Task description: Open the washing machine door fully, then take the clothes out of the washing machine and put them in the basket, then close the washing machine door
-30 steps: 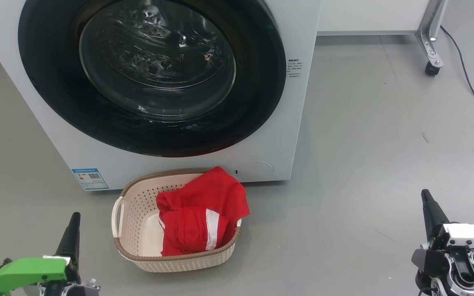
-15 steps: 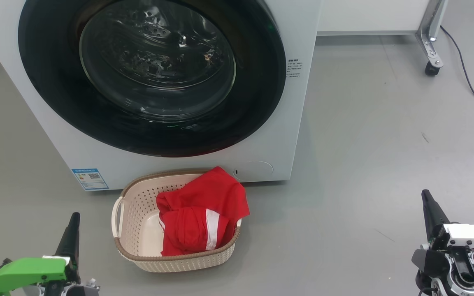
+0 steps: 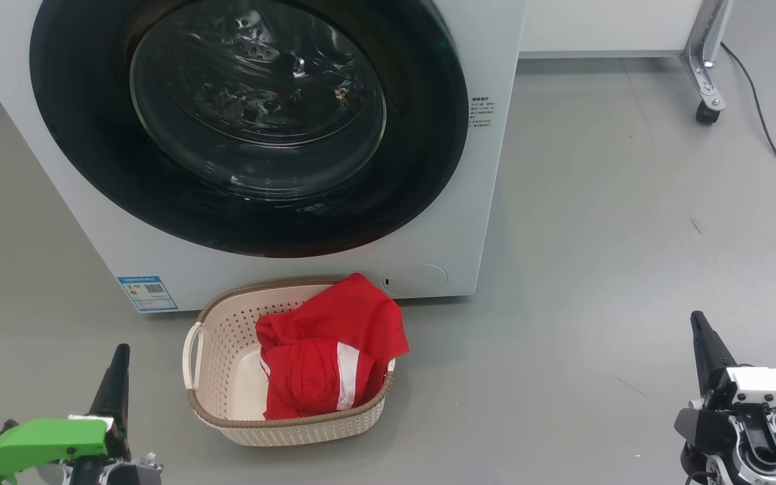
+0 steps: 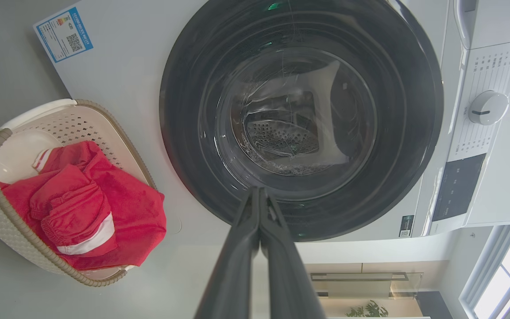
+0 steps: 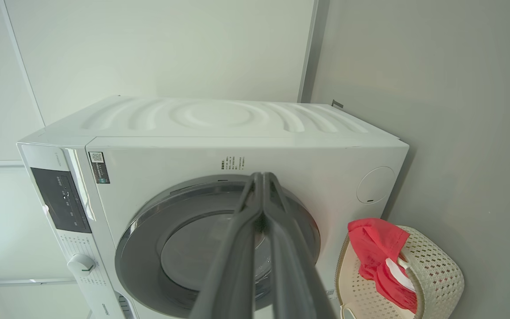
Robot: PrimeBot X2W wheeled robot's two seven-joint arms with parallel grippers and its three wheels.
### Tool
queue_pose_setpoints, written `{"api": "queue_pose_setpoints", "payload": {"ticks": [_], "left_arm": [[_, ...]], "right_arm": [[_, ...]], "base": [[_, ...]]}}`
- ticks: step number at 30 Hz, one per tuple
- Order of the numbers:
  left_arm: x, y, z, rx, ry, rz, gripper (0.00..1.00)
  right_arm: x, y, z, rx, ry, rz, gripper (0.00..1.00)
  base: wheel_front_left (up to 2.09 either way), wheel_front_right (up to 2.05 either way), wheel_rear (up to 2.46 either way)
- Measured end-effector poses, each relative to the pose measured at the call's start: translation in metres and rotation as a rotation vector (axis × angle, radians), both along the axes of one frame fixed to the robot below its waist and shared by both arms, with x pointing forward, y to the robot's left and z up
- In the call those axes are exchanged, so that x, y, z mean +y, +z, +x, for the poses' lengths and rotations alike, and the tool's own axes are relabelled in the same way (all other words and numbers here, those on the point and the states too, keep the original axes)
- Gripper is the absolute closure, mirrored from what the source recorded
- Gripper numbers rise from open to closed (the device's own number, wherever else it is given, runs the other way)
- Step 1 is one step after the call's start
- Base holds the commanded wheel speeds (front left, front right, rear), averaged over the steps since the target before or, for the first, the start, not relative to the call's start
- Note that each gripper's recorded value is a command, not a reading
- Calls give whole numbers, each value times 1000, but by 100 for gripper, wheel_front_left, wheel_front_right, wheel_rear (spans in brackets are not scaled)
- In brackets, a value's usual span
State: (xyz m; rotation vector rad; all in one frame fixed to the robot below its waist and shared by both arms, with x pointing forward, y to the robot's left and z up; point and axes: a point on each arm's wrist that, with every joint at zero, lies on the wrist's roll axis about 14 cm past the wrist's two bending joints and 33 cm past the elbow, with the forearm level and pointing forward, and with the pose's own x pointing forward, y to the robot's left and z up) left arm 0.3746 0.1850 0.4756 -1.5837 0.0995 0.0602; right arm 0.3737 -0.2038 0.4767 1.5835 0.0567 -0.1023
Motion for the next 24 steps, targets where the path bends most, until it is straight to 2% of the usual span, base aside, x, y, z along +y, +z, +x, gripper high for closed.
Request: {"api": "queue_pose_setpoints", "payload": {"ticks": [24], "left_arm": [[1,0,0,0,1,0,100]], "right_arm": [[-1,-1,0,2,-3,2,100]], "base": [[0,0,0]]}}
